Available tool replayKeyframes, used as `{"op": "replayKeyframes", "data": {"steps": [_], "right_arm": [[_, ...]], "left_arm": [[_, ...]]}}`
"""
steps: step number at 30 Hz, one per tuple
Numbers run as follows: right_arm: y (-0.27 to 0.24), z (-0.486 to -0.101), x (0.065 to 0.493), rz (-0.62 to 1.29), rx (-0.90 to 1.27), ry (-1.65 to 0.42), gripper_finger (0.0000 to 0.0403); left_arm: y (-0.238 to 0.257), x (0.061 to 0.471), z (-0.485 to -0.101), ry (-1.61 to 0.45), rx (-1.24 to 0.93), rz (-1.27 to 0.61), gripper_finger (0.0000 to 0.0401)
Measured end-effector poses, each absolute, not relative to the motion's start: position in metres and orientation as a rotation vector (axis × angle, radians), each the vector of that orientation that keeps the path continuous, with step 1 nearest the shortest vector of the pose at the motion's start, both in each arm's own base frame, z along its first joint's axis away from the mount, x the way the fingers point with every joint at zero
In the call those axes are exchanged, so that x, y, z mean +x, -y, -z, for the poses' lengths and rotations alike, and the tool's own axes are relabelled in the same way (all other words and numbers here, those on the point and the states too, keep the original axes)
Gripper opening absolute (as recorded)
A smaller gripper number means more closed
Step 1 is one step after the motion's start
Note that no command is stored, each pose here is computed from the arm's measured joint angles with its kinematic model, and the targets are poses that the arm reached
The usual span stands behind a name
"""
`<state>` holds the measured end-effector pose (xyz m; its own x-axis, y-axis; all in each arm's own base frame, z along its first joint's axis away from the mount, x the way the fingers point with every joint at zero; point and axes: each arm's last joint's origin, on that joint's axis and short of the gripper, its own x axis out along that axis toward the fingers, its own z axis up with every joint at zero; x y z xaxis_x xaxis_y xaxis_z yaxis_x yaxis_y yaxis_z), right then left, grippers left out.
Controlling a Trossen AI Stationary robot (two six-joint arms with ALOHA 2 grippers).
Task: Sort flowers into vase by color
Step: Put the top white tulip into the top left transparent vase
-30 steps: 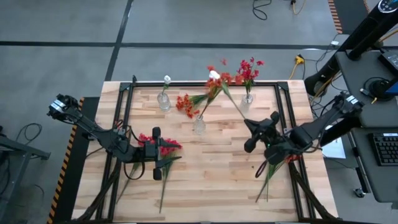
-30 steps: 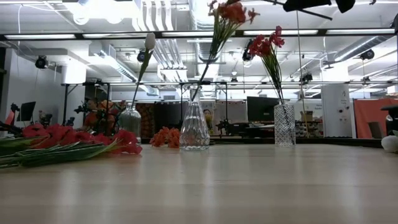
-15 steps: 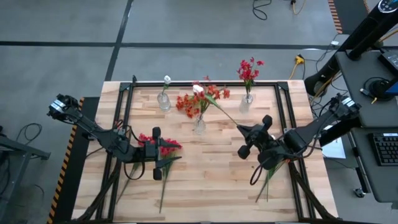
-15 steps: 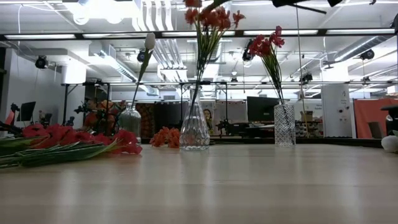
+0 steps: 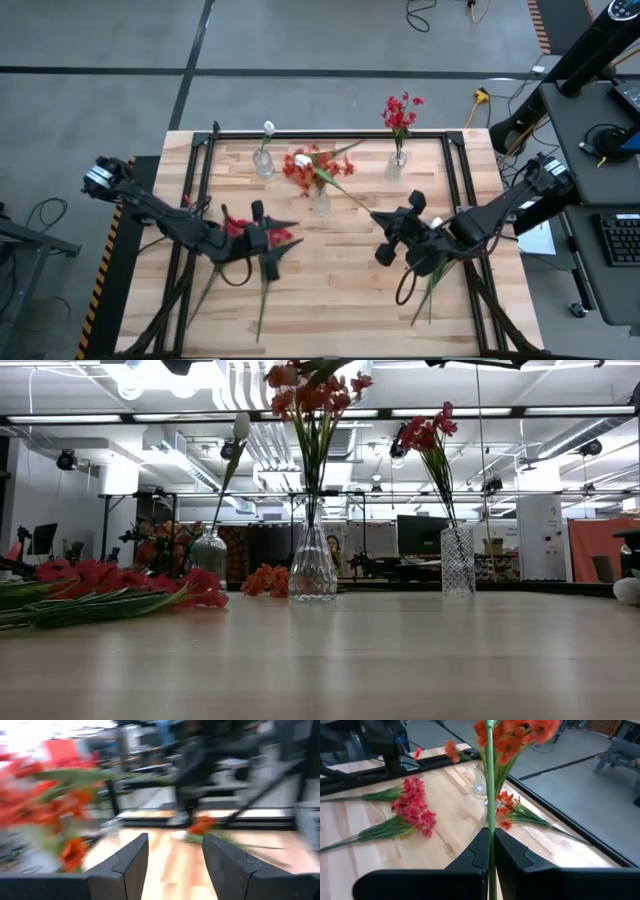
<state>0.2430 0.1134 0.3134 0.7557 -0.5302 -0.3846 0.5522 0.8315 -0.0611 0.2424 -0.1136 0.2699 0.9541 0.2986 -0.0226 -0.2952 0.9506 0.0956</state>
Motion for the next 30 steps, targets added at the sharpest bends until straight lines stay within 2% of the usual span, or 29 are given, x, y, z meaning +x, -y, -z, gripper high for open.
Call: {"op": "replayKeyframes", "data": {"steps": [4,15,23,30], "right_arm": [[-0.112,-0.313,0.244,0.597,0.055,-0.404,0.0012],[-0.110,-0.308,0.247,0.613,0.044,-0.417,0.0012],[-0.107,-0.307,0.249,0.622,0.031,-0.423,0.0012],[-0.107,-0.306,0.249,0.622,0.031,-0.423,0.0012]], "left_arm": [[0.109,0.250,-0.260,-0.073,0.125,-0.401,0.0192],[0.070,0.278,-0.228,-0.145,0.222,-0.565,0.0287],[0.040,0.265,-0.201,0.035,0.145,-0.647,0.0289],[0.023,0.271,-0.187,0.055,0.170,-0.497,0.0276]]}}
